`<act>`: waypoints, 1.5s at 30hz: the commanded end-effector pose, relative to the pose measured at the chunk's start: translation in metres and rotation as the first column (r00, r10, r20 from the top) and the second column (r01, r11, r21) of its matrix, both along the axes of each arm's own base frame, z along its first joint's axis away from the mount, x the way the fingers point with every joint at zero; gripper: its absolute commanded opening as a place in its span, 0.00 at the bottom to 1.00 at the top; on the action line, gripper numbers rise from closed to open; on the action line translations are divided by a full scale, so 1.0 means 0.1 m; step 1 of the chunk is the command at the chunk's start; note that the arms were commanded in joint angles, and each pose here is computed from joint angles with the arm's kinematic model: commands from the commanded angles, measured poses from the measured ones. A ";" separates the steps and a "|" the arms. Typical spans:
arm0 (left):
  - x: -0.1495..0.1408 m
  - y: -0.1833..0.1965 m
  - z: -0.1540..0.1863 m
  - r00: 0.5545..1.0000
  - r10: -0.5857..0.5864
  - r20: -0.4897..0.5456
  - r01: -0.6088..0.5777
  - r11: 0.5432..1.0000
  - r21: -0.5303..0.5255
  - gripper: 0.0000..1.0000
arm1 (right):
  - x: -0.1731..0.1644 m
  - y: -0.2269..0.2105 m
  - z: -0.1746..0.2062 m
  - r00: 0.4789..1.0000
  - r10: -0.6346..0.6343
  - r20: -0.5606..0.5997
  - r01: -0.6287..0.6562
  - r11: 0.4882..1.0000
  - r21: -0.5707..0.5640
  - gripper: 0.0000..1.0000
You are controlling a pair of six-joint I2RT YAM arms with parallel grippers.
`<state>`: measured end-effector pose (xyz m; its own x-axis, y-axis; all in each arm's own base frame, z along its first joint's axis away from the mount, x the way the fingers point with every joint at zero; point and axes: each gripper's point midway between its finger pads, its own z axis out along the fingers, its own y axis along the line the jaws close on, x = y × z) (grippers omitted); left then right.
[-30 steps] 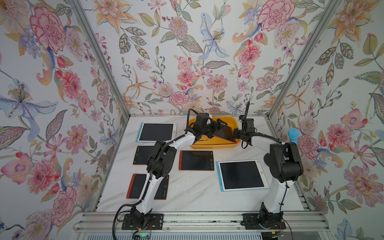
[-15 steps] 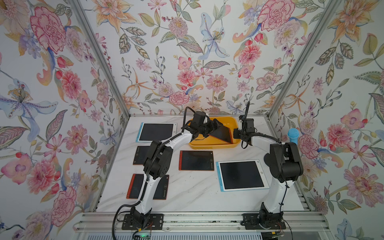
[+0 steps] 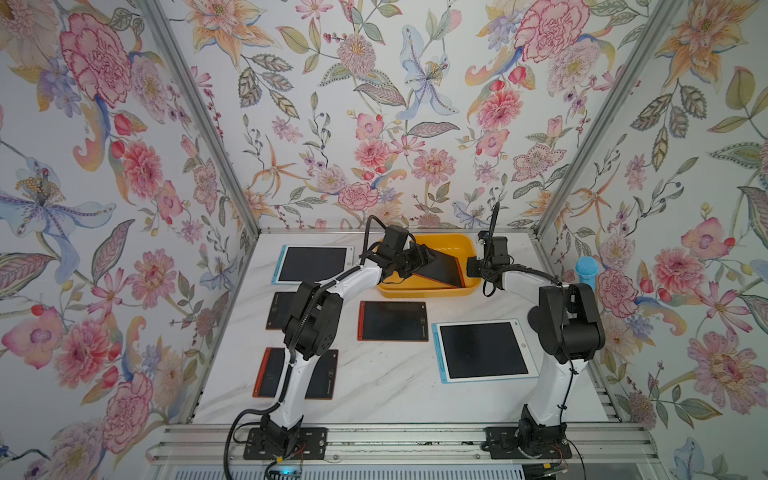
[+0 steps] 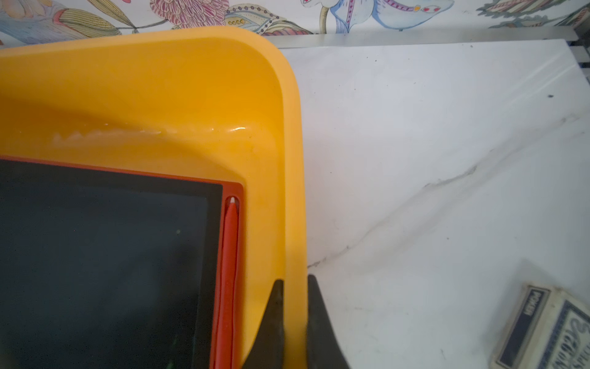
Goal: Take out the writing tablet from the storage box
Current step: Pick up the writing tablet from the storage box.
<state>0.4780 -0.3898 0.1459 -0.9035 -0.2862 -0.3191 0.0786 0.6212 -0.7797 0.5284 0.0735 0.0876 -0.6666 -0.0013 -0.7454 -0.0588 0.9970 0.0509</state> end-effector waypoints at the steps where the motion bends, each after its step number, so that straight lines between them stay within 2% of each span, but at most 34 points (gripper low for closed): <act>1: 0.00 0.17 0.27 0.998 0.021 0.062 -0.025 0.998 0.058 0.74 | 0.11 -0.03 0.09 0.999 -0.017 0.031 0.017 1.000 0.014 0.00; 4: -0.01 0.22 0.23 0.998 0.024 0.060 -0.030 0.995 0.098 0.70 | 0.12 -0.04 0.10 0.999 -0.020 0.032 0.019 1.000 0.015 0.00; 7: -0.01 0.26 0.21 0.998 0.033 0.059 -0.040 0.992 0.117 0.58 | 0.12 -0.05 0.09 0.999 -0.027 0.031 0.027 1.000 0.014 0.00; 16: -0.03 0.28 0.21 0.998 0.040 0.055 -0.046 0.992 0.117 0.36 | 0.12 -0.07 0.08 0.999 -0.032 0.025 0.031 0.999 0.017 0.00; 18: -0.04 0.27 0.20 0.998 0.038 0.053 -0.043 0.992 0.116 0.28 | 0.12 -0.07 0.08 0.999 -0.032 0.026 0.032 0.999 0.018 0.00; 29: -0.05 0.25 0.24 0.998 0.032 0.054 -0.037 0.995 0.090 0.04 | 0.12 -0.10 0.02 0.999 -0.040 -0.009 0.040 0.998 0.040 0.00; 32: -0.05 0.23 0.29 0.998 0.028 0.064 -0.033 0.997 0.075 0.00 | 0.11 -0.11 0.00 0.999 -0.038 -0.023 0.039 0.998 0.053 0.00; 45: -0.10 0.23 0.64 0.993 0.036 0.115 -0.036 0.999 -0.004 0.00 | 0.11 -0.17 -0.16 0.984 -0.068 -0.167 0.083 0.993 0.087 0.00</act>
